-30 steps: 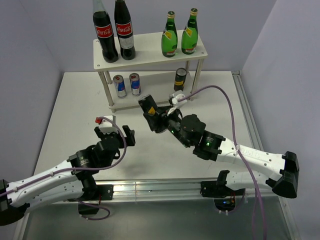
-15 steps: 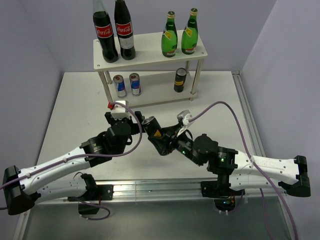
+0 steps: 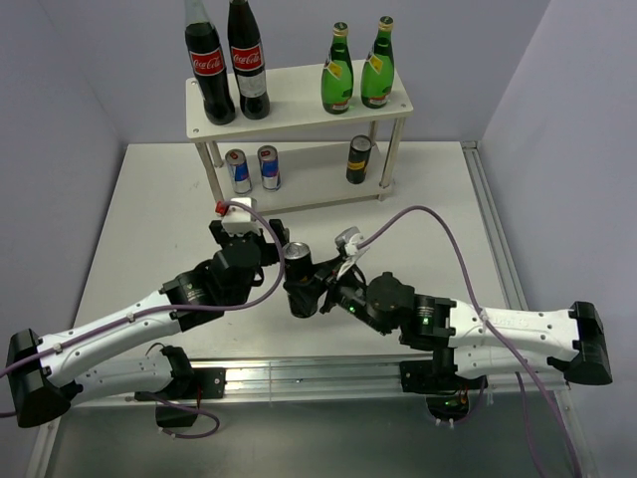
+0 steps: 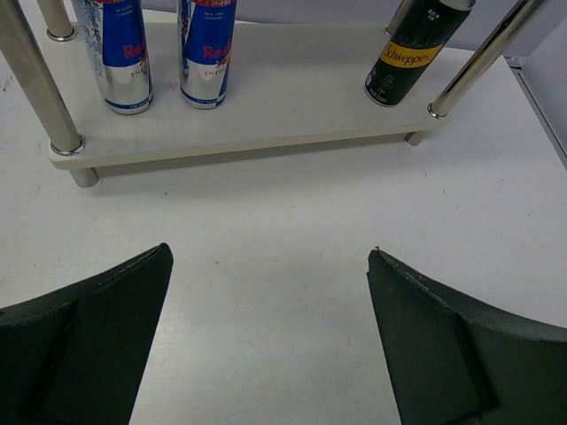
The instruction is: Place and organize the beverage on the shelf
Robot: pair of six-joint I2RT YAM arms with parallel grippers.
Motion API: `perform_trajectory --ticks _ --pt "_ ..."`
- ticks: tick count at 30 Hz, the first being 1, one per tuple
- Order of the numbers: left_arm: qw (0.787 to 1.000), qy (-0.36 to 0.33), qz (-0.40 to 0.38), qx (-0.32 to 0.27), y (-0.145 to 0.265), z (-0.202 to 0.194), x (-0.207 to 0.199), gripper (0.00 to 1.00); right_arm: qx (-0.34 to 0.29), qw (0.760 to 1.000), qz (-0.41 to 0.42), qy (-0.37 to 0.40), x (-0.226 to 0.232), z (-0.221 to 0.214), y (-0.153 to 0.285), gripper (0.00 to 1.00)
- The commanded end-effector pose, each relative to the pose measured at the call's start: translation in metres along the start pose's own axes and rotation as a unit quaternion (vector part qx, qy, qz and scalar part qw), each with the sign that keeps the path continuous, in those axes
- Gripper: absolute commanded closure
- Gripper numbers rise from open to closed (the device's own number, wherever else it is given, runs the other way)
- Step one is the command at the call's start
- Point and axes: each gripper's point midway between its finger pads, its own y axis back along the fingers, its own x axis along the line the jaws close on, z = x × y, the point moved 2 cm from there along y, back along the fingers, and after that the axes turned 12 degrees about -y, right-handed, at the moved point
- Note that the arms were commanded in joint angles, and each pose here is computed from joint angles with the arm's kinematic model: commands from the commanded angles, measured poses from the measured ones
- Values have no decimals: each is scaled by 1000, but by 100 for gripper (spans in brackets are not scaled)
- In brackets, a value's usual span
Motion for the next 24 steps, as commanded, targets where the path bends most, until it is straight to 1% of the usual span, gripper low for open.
perform_trajectory --ticks 1,4,9,13,14,17,19,20,21,23,24 --pt "999 16 -10 -28 3 31 -7 1 -38 998 29 -37 19 13 -10 100" --pt "999 17 -8 -28 3 29 -5 1 -39 999 19 -33 17 11 -15 100" --pt "1000 15 7 -27 9 27 7 1 -51 998 11 -26 15 20 -12 100" --pt "999 16 34 -25 17 22 26 1 -68 997 -30 -4 1 28 -9 100" --pt "999 18 40 -24 20 19 31 1 -77 995 -58 15 -8 32 -9 100" --pt "998 25 59 -19 29 4 51 1 -93 989 -97 57 -24 39 -16 100" --pt "997 28 67 -13 35 -11 63 1 -92 986 -118 72 -38 39 -27 100" --pt "997 34 71 -12 36 -15 66 1 -106 982 -138 71 -53 52 -33 100" --pt "997 35 74 -11 39 -22 71 1 -98 982 -142 77 -63 50 -42 100" --pt "996 36 85 -4 40 -31 78 1 -114 975 -168 85 -81 67 -51 100" --pt "994 38 105 -6 41 -34 85 1 -119 969 -198 93 -103 74 -58 100"
